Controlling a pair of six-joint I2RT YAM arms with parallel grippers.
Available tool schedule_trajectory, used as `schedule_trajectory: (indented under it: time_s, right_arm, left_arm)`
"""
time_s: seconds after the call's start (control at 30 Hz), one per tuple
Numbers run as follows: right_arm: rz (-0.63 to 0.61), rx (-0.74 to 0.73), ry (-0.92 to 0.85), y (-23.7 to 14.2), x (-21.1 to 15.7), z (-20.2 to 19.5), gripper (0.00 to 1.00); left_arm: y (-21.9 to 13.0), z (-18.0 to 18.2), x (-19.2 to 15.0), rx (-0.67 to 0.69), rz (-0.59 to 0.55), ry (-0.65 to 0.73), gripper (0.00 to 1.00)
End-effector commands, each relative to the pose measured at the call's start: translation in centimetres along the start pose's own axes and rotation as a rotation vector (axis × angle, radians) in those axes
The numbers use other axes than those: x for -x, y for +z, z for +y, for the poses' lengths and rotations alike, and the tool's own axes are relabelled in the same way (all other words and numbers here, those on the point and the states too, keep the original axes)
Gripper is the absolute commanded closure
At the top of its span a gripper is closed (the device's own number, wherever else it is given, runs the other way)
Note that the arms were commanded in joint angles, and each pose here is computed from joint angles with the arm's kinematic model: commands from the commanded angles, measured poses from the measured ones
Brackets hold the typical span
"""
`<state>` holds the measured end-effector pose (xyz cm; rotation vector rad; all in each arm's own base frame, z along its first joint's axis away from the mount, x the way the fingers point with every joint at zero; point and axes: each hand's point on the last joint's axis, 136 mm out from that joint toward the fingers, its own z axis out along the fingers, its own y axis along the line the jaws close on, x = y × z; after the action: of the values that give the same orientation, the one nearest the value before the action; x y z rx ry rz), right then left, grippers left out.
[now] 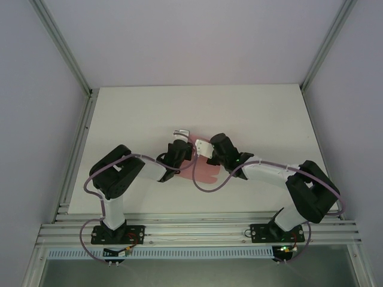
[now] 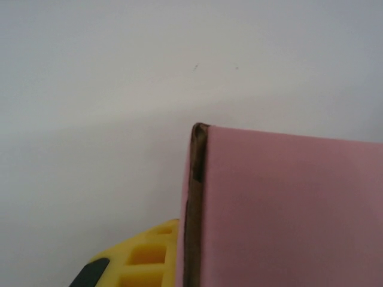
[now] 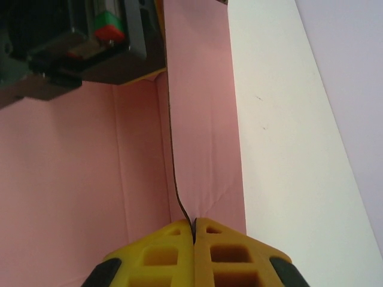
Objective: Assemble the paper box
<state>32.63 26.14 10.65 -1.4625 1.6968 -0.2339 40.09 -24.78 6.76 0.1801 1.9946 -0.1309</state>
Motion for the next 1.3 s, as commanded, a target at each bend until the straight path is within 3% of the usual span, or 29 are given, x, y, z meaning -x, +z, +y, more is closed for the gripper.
schedule_trajectory:
  time_s: [0.0, 0.13, 0.23, 0.37, 0.43, 0.57, 0.67, 0.73, 0.8, 0.87, 1.07, 1.13, 1.27]
  right_arm:
    - [0.169, 0.222, 0.006, 0.2, -4.9, 6.1, 1.00]
    - [0.187, 0.224, 0.029, 0.3, -5.2, 6.2, 1.00]
    - [0.202, 0.222, 0.024, 0.3, -5.7, 6.3, 1.00]
    - [0.187, 0.214, 0.043, 0.1, -5.3, 5.9, 1.00]
    - [0.184, 0.207, 0.055, 0.1, -5.1, 5.5, 1.00]
    - [0.156, 0.149, 0.115, 0.2, -4.1, 3.6, 1.00]
    - [0.091, 0.093, 0.214, -0.7, -2.7, 1.2, 0.98]
    - [0.038, 0.071, 0.312, -2.0, -2.2, -0.7, 0.91]
    - [-0.026, 0.026, 0.435, -3.7, -1.8, -3.1, 0.71]
    - [-0.091, -0.039, 0.542, -5.9, -1.5, -5.5, 0.62]
    - [-0.246, -0.283, 0.814, -14.0, -2.1, -12.0, 0.02]
    - [-0.268, -0.328, 0.930, -16.5, -3.2, -13.6, 0.00]
    - [-0.288, -0.375, 1.164, -19.7, -5.7, -15.0, 0.00]
  left_arm:
    - [-1.2, 5.0, 1.8, 0.332, -0.063, -0.109, 0.98]
    - [-2.3, 6.6, 1.5, 0.544, -0.018, -0.147, 1.00]
    - [-2.8, 7.3, 0.7, 0.585, -0.017, -0.181, 1.00]
    - [-3.1, 7.9, 0.7, 0.632, 0.001, -0.126, 1.00]
    - [-3.0, 7.7, 0.5, 0.607, 0.009, -0.120, 1.00]
    - [-2.1, 5.1, 0.1, 0.388, -0.001, -0.145, 1.00]
    - [-2.2, 4.5, 0.6, 0.340, 0.006, -0.147, 1.00]
    - [-2.5, 4.0, 1.7, 0.289, -0.012, -0.164, 1.00]
    - [-3.0, 3.3, 2.9, 0.219, -0.034, -0.200, 1.00]
    - [-3.5, 3.1, 4.3, 0.147, -0.048, -0.243, 1.00]
    - [-5.5, 2.4, 8.2, -0.107, -0.088, -0.400, 1.00]
    - [-5.8, 2.9, 8.6, -0.213, -0.073, -0.535, 1.00]
    - [-7.6, 1.5, 10.8, -0.602, -0.127, -0.695, 1.00]
